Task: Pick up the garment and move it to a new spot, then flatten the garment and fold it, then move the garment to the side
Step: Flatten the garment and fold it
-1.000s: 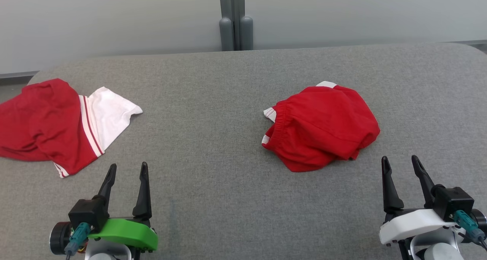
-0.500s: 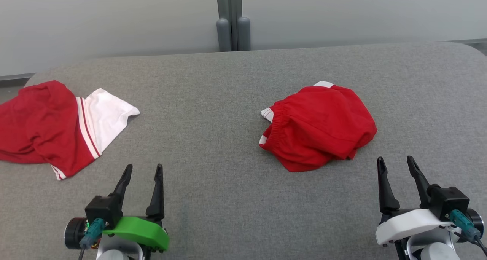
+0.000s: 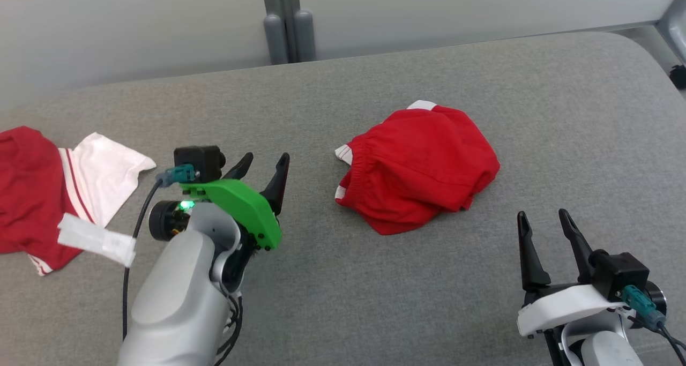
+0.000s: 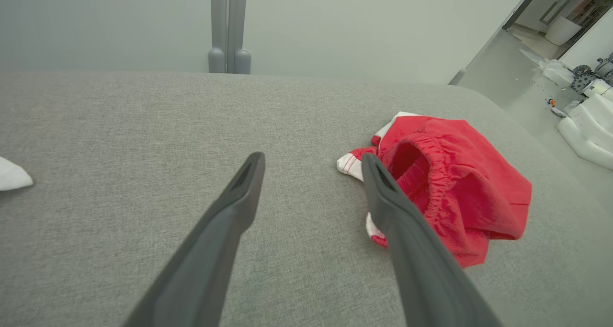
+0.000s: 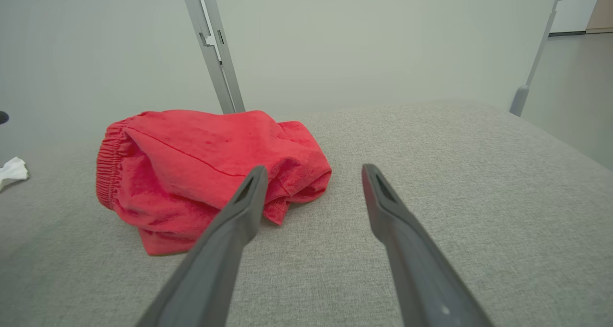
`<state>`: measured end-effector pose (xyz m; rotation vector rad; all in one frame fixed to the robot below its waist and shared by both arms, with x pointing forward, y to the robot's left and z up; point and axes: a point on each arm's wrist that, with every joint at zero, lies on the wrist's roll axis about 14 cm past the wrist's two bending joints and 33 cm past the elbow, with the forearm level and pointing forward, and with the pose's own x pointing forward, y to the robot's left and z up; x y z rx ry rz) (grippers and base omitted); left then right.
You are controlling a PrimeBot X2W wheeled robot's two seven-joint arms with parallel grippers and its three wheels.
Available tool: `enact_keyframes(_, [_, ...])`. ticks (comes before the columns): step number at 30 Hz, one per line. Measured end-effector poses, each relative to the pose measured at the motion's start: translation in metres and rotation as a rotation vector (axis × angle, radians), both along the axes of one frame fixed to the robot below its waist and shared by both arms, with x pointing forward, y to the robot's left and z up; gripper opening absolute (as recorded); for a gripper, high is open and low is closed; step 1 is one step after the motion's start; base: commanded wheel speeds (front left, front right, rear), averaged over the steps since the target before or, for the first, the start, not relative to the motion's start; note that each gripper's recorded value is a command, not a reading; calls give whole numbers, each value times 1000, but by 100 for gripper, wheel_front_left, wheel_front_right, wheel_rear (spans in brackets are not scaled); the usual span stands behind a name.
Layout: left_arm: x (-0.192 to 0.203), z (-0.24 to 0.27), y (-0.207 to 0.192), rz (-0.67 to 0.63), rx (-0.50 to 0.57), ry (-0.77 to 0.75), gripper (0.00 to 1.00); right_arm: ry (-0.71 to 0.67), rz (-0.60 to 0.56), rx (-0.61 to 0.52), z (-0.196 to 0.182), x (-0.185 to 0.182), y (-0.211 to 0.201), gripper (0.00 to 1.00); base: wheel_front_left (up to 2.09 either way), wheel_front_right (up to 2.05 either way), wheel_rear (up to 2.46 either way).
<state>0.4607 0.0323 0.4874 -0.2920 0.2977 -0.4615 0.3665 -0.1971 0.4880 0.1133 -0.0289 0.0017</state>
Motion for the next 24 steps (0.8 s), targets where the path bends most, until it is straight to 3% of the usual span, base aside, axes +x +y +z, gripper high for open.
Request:
enact_keyframes(5, [6,-8,-42,-124,-40,163,100,3,-36,18,-1,-5,-10,100,0,0,0])
enact_keyframes(13, [3,-18,-105,-266,-63,295,100,18,-134,21,-3,-22,-40,100,0,0,0])
enact_keyframes(21, [3,-31,-139,-290,-67,362,98,27,-206,23,-4,-37,-60,100,0,0,0])
enact_keyframes(22, [5,-30,-143,-296,-69,346,33,29,-213,23,-4,-38,-62,100,0,0,0])
enact_keyframes(23, [8,-26,-146,-295,-78,324,0,32,-220,24,-5,-38,-64,100,0,0,0])
enact_keyframes(24, [11,-24,-148,-297,-83,305,0,34,-223,23,-6,-39,-65,100,0,0,0])
